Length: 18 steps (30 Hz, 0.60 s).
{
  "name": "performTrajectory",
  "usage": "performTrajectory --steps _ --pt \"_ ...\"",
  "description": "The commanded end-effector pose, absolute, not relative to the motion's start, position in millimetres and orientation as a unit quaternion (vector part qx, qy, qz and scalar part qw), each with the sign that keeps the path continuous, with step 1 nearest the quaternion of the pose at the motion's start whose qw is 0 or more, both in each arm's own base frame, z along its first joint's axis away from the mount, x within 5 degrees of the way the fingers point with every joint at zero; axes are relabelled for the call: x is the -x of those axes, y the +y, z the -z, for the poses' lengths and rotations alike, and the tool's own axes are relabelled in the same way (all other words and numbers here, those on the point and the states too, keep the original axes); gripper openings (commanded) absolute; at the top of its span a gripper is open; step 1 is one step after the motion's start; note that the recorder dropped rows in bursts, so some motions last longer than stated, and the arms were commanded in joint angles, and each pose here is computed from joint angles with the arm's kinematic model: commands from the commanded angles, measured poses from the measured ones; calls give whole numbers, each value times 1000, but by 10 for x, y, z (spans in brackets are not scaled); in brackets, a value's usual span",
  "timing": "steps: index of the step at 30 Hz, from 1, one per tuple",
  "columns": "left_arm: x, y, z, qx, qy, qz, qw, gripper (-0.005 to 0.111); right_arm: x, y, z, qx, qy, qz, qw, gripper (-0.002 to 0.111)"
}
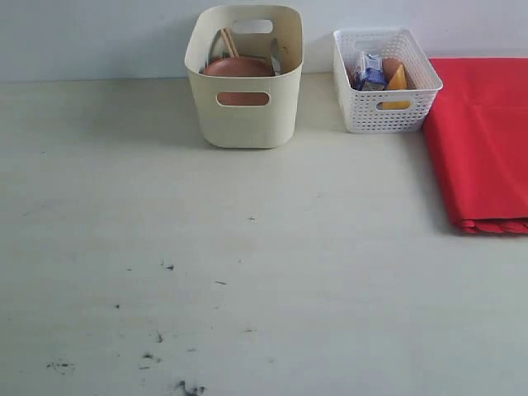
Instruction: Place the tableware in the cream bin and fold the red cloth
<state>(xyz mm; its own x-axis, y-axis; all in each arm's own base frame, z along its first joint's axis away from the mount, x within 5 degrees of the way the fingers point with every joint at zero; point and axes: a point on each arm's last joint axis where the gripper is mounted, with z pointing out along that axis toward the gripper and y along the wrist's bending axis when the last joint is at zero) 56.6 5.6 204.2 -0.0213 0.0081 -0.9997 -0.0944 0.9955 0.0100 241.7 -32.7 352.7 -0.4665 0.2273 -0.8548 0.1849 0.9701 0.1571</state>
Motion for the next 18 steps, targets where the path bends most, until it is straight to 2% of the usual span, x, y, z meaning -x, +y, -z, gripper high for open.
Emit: performTrajectory --steps 1,10,18 --pt "-562 57 -2040 29 711 -40 701 3 -1872 -253 -3332 -102 839 -4 535 0" --pt "-562 57 -2040 29 711 -40 701 3 -1064 -115 -2883 -61 823 15 564 0" --pt "-562 57 -2040 29 711 -40 701 3 -678 51 -2561 67 736 15 673 0"
